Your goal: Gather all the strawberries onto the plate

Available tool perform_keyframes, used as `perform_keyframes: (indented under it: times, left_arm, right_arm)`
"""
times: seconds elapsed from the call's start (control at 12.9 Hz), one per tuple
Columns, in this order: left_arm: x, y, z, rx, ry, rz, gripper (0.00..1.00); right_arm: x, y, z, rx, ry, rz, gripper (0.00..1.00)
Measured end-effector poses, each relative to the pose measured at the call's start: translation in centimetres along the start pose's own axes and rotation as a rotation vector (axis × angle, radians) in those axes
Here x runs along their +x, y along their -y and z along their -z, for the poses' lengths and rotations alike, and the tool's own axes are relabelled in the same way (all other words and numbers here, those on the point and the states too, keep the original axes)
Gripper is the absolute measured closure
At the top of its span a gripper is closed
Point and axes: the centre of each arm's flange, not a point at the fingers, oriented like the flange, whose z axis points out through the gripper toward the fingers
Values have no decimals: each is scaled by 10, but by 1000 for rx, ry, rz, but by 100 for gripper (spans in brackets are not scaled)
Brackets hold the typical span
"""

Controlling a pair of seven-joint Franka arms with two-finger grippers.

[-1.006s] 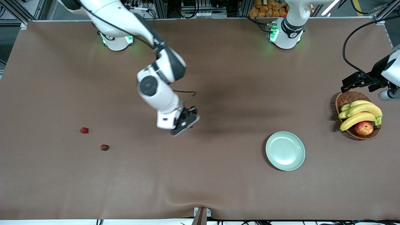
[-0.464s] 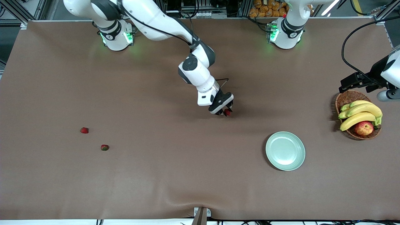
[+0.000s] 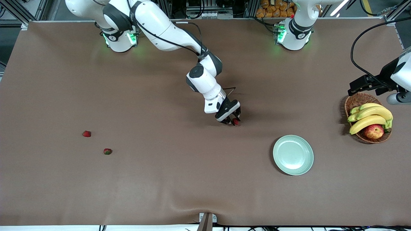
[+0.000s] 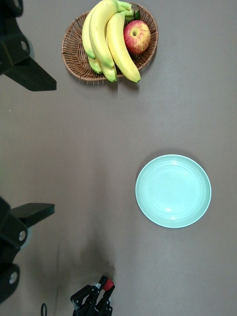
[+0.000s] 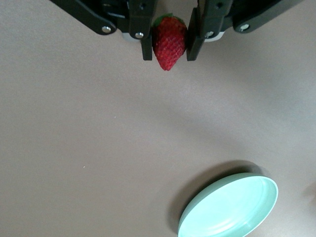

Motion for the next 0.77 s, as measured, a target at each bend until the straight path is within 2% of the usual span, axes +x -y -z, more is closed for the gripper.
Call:
perform_keyframes:
  times: [0.08,0.46,0.77]
  left_arm:
    - [0,0,-1,0,2,0,0]
    - [1,-2,-3,-1,5,-4,0]
    - [5,-26,-15,-14,27,-43,0]
  right_arm:
    - [-1,0,-1,0,-1,0,61]
    - [16,0,7,1,-46,17,1]
    - [56,-14,34,-13,-111,4,0]
